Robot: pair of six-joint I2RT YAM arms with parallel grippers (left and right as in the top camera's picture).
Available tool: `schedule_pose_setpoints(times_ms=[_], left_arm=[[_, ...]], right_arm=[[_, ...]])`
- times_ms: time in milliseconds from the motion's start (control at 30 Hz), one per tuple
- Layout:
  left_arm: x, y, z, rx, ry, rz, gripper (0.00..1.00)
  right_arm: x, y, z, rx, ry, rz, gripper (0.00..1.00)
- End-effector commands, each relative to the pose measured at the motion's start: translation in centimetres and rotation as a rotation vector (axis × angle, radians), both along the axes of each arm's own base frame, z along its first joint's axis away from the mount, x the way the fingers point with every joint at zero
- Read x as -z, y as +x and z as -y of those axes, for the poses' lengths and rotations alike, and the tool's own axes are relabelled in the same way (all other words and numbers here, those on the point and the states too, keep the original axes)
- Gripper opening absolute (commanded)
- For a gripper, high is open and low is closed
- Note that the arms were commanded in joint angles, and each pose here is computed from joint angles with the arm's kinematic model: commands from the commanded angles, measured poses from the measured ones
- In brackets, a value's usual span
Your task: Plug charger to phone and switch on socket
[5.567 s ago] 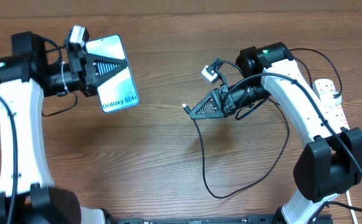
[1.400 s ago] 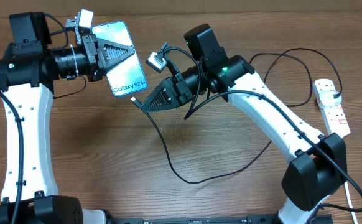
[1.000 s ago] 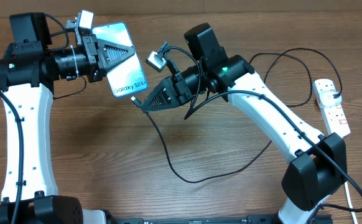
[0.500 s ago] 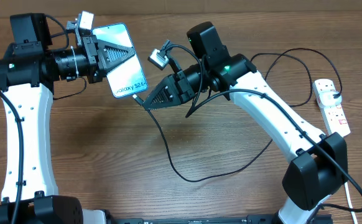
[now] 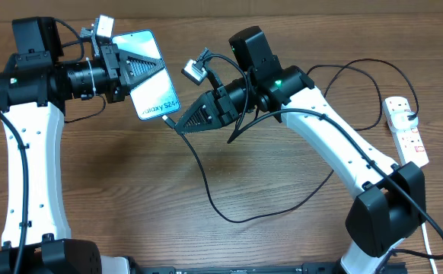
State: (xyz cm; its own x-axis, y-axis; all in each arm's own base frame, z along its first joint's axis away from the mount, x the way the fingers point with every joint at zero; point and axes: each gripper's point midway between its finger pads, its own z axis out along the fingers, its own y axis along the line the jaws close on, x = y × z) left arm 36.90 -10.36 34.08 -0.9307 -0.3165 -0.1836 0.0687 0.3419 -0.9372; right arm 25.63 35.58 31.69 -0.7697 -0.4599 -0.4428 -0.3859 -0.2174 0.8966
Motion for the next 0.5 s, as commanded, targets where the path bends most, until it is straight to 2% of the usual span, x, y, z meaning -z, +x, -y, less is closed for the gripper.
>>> schedule_pose_setpoints(times_ms=[0,467], left_arm=[[-0.49,-0.03,0.24,0.001,0.002,0.006,0.04],[-0.63,-0.15,0.34,-0.002,-0.021,-0.025,0.04]], right_arm=[[-1.99,-0.28,0.40,-0.002,0.035,0.045,0.04],[-1.94,-0.25,0.36,0.000,0.032,0.046,0.04]])
